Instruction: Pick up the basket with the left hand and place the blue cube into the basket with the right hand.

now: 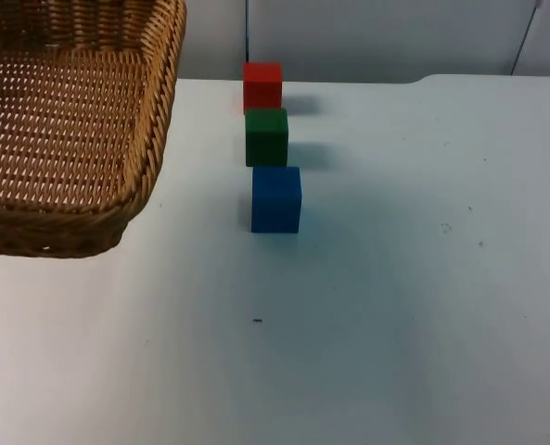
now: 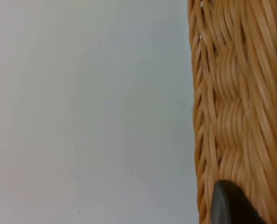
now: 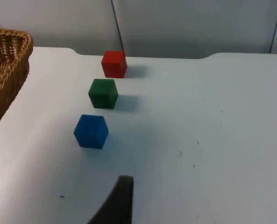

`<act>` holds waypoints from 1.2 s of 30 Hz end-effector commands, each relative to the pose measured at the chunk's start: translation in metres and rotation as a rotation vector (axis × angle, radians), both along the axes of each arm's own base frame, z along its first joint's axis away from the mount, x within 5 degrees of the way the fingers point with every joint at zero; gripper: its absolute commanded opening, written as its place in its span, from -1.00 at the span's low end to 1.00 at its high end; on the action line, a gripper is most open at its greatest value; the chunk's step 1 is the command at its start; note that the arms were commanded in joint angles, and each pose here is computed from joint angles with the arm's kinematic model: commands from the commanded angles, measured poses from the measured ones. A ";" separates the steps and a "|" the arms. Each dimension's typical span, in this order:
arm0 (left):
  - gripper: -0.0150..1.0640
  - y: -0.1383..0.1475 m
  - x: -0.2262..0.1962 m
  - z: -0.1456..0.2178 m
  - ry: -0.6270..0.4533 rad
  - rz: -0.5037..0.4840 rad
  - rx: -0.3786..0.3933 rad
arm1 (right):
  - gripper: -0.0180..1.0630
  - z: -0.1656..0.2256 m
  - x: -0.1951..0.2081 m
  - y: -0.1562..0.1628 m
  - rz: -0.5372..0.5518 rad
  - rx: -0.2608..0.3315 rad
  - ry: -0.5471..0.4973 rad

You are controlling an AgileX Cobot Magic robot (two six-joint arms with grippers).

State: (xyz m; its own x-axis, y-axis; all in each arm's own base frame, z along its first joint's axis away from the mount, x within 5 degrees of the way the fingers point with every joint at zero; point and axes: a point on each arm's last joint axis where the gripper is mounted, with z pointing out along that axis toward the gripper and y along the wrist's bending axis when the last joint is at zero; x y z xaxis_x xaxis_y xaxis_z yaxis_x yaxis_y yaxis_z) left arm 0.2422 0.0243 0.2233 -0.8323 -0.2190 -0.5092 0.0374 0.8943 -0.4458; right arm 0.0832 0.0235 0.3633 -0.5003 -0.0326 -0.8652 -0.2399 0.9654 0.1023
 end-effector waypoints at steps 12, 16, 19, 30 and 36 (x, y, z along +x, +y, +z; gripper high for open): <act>-0.97 -0.001 0.005 -0.006 0.017 -0.003 -0.055 | 0.76 0.006 0.126 0.023 0.168 0.071 0.179; -0.97 -0.001 0.005 -0.006 0.018 -0.004 -0.057 | 0.76 -0.010 0.160 0.069 0.240 0.012 0.235; -0.97 -0.001 0.005 -0.006 0.018 -0.006 -0.058 | 0.76 -0.028 0.174 0.095 0.236 -0.047 0.300; -0.97 -0.002 0.005 -0.006 0.020 -0.004 -0.065 | 0.76 -0.135 0.220 0.173 0.115 0.007 0.500; -0.97 -0.002 0.005 -0.005 0.018 0.000 -0.070 | 0.76 -0.175 0.240 0.188 0.070 0.044 0.543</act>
State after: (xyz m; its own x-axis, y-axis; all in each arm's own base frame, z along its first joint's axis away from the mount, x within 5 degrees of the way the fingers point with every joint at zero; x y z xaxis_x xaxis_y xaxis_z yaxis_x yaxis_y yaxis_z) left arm 0.2466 0.0236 0.2136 -0.8510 -0.2256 -0.4742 0.0331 0.8782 -0.4772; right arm 0.3151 0.2043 0.1907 -0.8830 -0.0769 -0.4629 -0.2120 0.9454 0.2473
